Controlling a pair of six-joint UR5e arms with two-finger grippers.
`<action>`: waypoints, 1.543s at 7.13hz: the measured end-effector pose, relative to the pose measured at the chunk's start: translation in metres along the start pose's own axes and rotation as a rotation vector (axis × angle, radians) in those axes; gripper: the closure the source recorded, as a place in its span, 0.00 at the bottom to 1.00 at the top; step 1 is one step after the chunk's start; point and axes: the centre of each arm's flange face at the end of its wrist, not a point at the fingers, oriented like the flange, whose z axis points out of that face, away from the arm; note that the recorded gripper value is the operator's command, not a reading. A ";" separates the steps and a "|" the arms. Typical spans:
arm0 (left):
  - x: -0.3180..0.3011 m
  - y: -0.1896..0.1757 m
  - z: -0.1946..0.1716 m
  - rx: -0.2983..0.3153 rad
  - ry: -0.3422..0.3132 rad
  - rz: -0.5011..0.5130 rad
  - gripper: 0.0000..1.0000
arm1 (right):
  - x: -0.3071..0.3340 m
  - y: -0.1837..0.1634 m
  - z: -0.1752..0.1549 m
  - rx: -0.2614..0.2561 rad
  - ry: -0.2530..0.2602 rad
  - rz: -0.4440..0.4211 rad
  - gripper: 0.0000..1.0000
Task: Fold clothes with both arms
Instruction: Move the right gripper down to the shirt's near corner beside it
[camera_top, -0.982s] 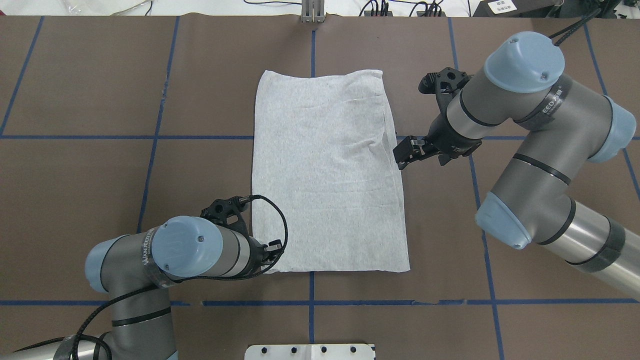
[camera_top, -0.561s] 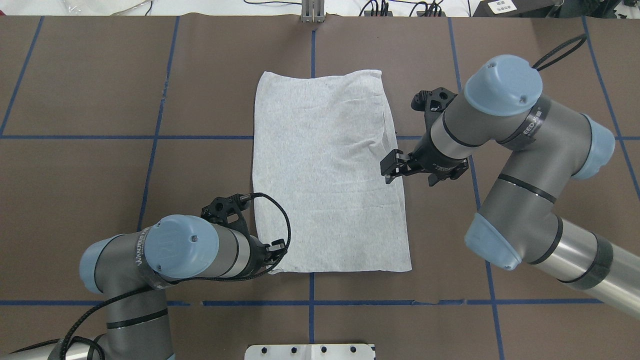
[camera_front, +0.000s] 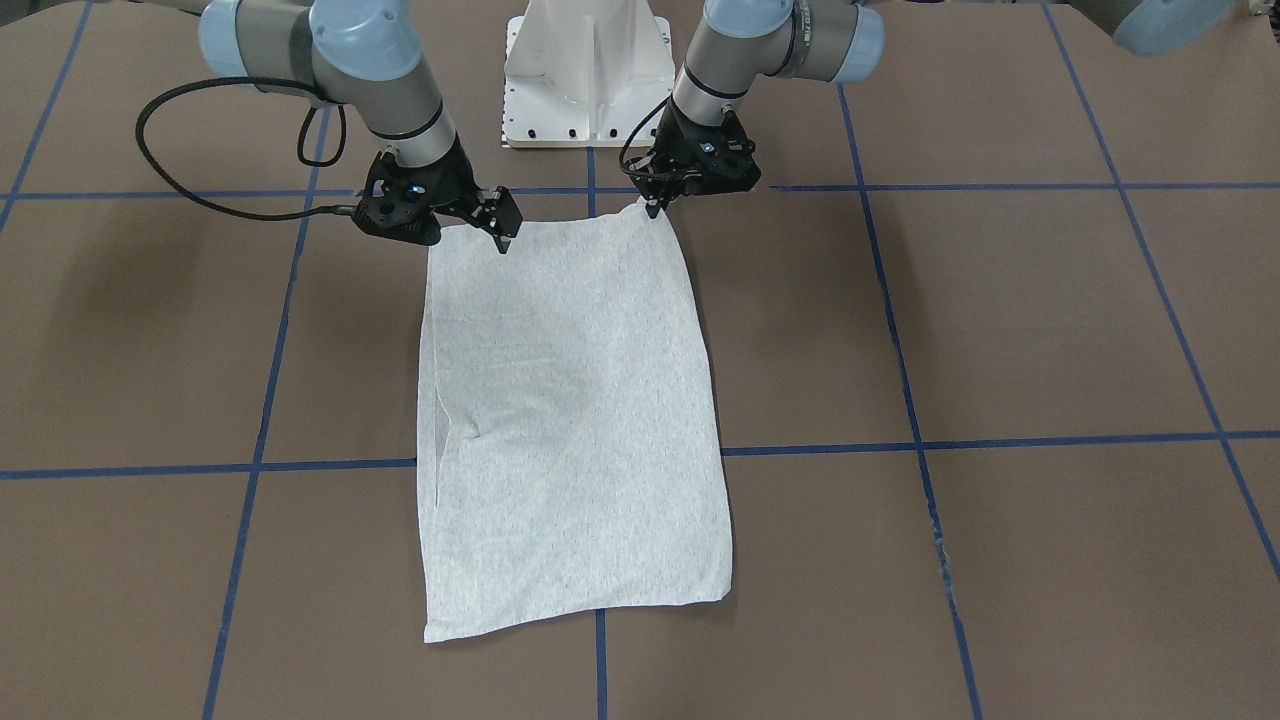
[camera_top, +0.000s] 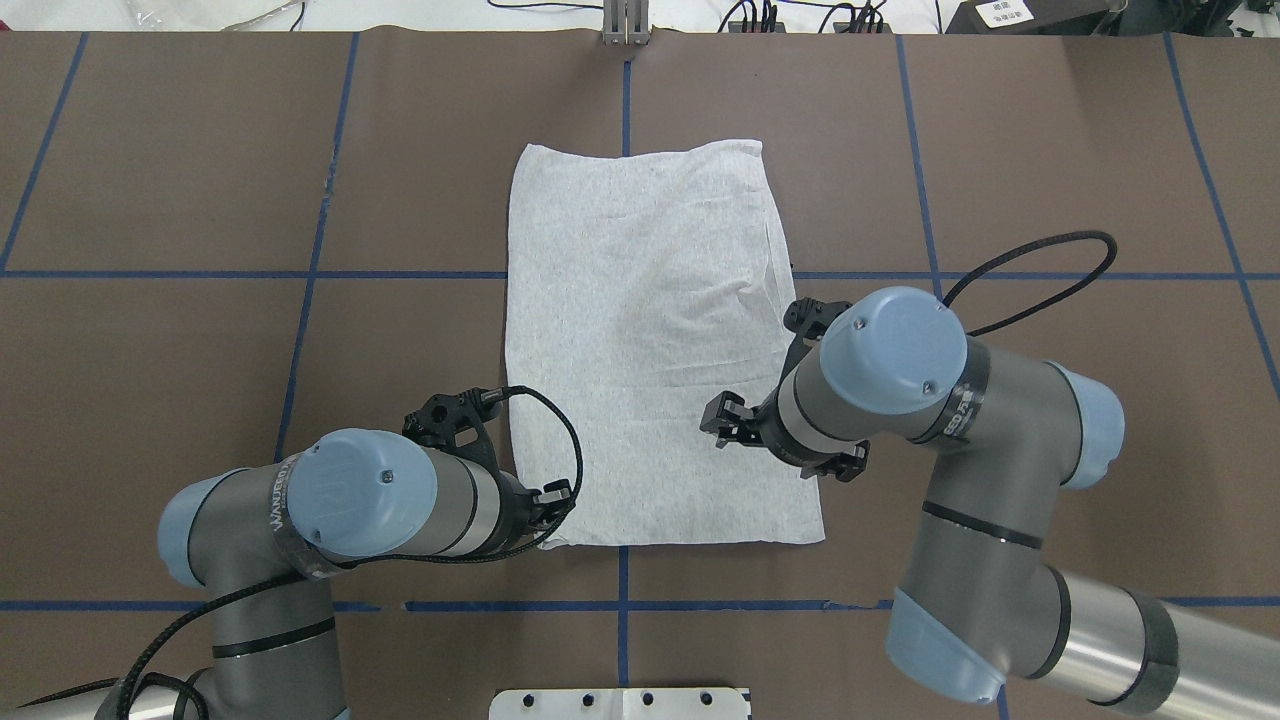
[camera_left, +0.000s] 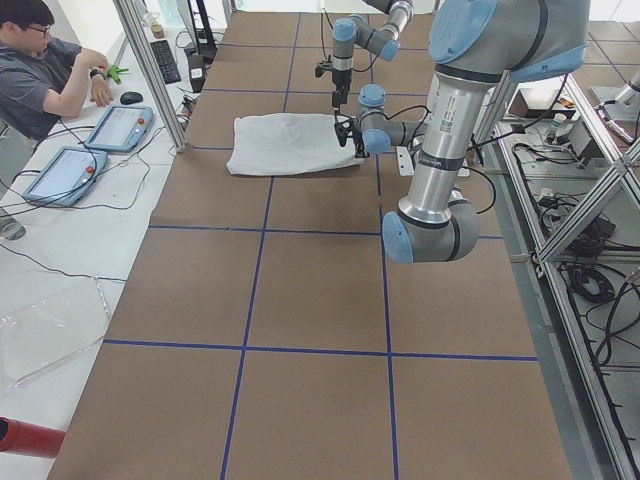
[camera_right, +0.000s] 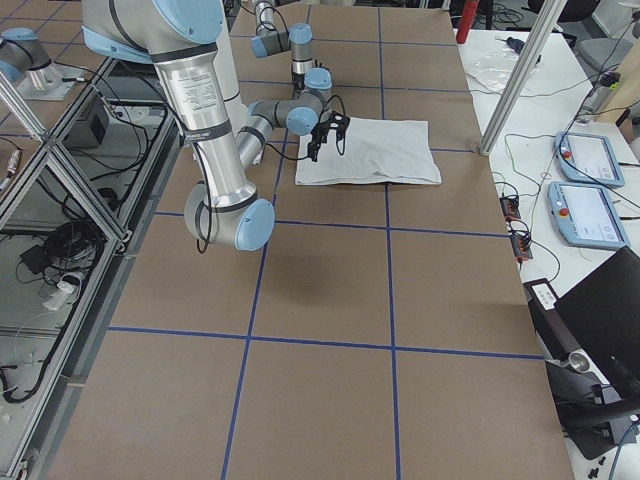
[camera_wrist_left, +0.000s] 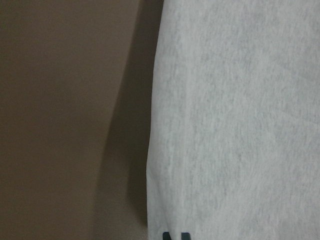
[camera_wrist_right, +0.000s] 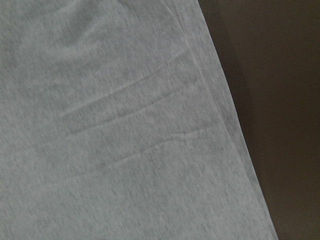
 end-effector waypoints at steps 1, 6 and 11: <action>0.000 0.000 0.000 0.000 0.000 0.000 1.00 | 0.001 0.020 0.011 0.016 0.009 0.064 0.00; 0.001 0.000 0.000 0.004 0.004 0.000 1.00 | 0.010 0.051 0.052 0.021 0.076 0.232 0.00; 0.001 0.001 0.000 0.004 0.005 0.001 1.00 | 0.017 0.046 0.072 0.034 0.115 0.247 0.00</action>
